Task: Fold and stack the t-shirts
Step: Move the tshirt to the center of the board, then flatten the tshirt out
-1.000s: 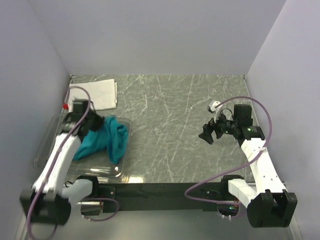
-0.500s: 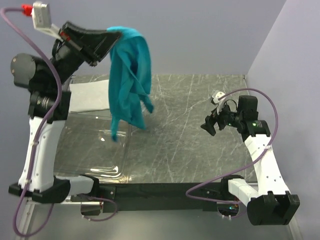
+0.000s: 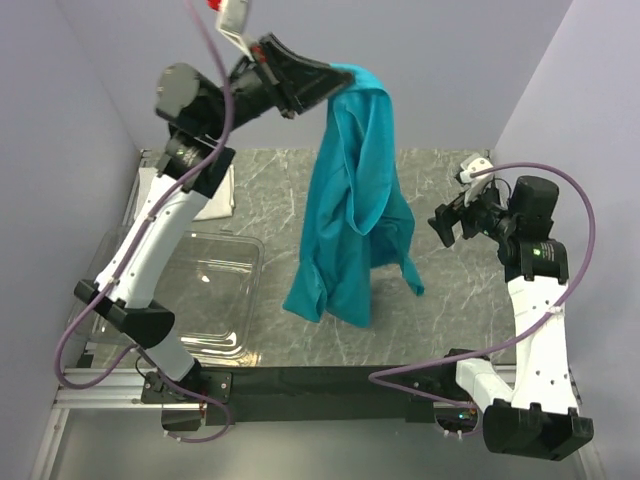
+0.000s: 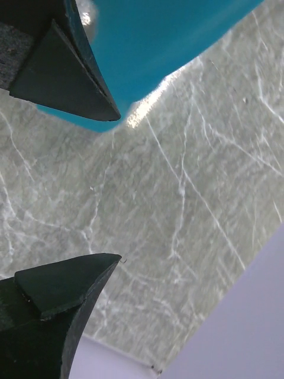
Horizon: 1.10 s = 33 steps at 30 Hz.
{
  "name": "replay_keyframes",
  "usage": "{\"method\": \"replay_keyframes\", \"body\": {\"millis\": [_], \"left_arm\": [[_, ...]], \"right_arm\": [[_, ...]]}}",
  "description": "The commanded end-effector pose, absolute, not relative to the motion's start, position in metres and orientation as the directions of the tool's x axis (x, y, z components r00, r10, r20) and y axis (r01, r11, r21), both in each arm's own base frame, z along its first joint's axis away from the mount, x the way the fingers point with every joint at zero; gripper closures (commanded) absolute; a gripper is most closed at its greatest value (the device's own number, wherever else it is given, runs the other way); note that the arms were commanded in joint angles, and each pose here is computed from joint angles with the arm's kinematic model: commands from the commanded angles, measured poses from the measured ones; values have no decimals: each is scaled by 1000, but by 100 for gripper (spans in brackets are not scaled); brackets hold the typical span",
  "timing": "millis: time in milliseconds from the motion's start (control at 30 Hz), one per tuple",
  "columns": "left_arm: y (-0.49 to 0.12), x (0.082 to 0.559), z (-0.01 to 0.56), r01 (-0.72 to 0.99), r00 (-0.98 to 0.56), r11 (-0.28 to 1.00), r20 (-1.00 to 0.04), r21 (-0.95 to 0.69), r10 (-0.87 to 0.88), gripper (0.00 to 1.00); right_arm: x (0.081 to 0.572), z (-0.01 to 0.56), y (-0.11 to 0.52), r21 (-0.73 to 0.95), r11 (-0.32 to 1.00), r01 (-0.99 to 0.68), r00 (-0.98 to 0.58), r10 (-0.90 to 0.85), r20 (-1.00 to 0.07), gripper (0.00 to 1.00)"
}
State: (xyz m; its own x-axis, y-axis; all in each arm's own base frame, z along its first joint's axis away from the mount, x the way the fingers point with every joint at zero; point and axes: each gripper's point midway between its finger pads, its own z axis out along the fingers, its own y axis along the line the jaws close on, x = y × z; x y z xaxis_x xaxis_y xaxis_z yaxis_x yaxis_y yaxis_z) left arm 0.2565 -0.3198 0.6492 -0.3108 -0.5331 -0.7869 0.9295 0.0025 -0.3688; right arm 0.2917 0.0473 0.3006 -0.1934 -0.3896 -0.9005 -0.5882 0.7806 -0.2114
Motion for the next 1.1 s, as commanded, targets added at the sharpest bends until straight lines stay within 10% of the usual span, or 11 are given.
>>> {"method": "replay_keyframes", "body": {"millis": [0, 367, 533, 700, 1067], "left_arm": [[-328, 256, 637, 918, -347, -17, -785, -395, -513, 99], [-298, 449, 353, 350, -585, 627, -685, -696, -434, 98], [-276, 525, 292, 196, -611, 754, -680, -627, -406, 36], [-263, 515, 342, 322, -472, 794, -814, -516, -338, 1], [-212, 363, 303, 415, -488, 780, -839, -467, -243, 1]], "right_arm": [[291, 330, 36, -247, 823, -511, -155, -371, -916, 2], [287, 286, 49, -122, 794, -595, -227, -312, -923, 2], [271, 223, 87, 47, 666, -744, -345, -323, -881, 4], [263, 164, 94, 150, 680, -718, -516, -375, -770, 6], [255, 75, 109, 134, 694, -707, -649, -563, -512, 13]]}}
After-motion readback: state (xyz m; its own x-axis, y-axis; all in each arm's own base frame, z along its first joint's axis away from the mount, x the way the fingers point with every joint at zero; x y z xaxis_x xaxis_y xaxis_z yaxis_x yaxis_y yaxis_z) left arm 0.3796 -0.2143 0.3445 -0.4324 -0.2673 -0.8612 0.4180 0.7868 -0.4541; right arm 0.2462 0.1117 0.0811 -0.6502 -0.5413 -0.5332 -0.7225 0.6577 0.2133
